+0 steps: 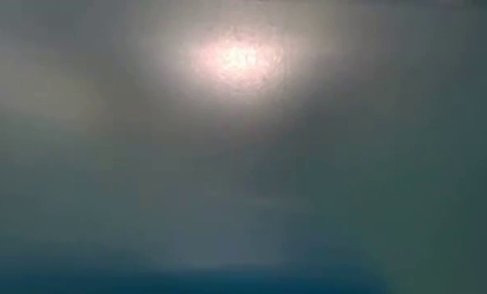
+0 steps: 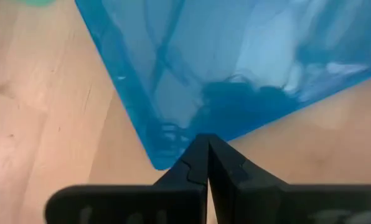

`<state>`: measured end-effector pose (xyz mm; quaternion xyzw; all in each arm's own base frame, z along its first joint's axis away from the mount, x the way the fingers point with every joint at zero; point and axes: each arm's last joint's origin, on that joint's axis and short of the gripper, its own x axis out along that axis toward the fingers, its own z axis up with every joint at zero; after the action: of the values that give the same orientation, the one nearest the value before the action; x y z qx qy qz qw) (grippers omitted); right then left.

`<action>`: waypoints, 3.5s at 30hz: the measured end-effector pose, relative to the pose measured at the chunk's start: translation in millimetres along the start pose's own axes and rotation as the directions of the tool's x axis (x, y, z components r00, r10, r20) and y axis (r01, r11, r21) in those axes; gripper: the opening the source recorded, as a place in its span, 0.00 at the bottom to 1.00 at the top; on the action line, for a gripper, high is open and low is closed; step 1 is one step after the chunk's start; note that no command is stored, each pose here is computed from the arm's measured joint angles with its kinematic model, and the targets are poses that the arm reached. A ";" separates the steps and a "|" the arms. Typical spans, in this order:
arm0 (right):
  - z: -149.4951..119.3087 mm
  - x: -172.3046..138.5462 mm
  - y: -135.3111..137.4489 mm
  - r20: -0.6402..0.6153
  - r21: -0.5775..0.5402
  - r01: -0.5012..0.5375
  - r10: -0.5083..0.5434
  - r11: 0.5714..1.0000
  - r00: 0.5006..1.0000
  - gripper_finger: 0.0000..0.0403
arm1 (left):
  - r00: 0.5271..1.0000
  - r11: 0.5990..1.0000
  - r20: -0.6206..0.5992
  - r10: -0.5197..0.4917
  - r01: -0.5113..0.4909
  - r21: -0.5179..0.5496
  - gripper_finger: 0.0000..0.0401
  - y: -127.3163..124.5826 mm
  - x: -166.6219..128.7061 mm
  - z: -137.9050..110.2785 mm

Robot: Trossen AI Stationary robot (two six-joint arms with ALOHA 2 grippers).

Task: Pick & place jewel cases by type
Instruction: Put the top blue CD case into the green bin

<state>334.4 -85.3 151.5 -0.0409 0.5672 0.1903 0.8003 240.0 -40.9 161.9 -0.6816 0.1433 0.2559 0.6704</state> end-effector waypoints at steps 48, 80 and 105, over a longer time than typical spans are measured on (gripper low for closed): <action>-1.9 21.3 11.8 0.158 -0.131 -0.085 0.106 0.988 0.982 0.01 | 0.994 0.992 -0.007 0.112 -0.112 -0.052 0.39 9.7 0.6 5.1; -12.6 20.8 9.0 0.151 -0.150 -0.101 0.124 0.983 0.981 0.01 | 0.993 0.992 0.008 0.114 -0.114 -0.049 0.39 8.7 2.5 11.8; 39.6 1.1 -15.3 0.235 -0.196 -0.035 0.082 0.980 0.969 0.01 | 0.983 0.985 0.072 0.167 -0.164 -0.052 0.39 11.8 5.5 29.2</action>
<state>375.4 -88.0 162.2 -0.0771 0.4455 0.2708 0.8498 233.7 -12.0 149.8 -0.6722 0.1681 0.3396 0.6360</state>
